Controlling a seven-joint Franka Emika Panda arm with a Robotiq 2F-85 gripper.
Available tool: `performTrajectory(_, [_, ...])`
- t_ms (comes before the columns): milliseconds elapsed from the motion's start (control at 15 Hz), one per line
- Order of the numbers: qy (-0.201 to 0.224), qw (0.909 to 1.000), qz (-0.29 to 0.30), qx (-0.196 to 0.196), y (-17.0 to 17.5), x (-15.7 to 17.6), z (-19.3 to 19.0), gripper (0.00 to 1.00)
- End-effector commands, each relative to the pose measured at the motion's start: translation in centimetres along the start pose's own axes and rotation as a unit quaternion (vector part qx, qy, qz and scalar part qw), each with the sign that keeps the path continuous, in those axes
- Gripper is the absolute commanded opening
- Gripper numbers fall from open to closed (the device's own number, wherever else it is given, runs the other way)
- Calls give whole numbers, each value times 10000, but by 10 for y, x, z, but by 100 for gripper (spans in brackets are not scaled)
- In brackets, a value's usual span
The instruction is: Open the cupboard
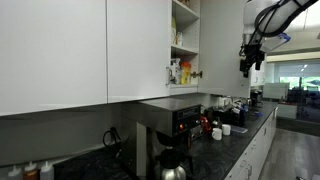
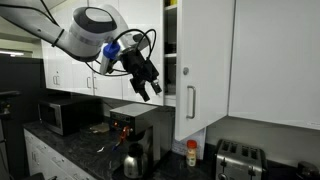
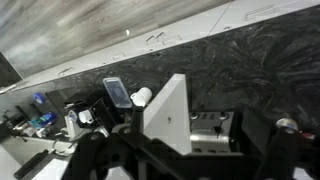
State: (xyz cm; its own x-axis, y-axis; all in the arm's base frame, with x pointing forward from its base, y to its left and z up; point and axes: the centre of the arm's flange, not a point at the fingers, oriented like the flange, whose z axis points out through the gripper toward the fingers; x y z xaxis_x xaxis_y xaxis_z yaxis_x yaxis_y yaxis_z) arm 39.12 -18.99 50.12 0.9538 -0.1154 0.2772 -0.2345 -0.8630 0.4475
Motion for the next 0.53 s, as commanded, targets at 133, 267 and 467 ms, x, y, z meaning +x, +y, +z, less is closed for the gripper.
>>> performTrajectory(133, [-409,9944,-914,326,-6,-3,-22,100])
performTrajectory(267, [-250,9920,-1124,526,-10,-2,-28,100])
performTrajectory(467, [133,9824,-1470,1144,-15,1,-39,100])
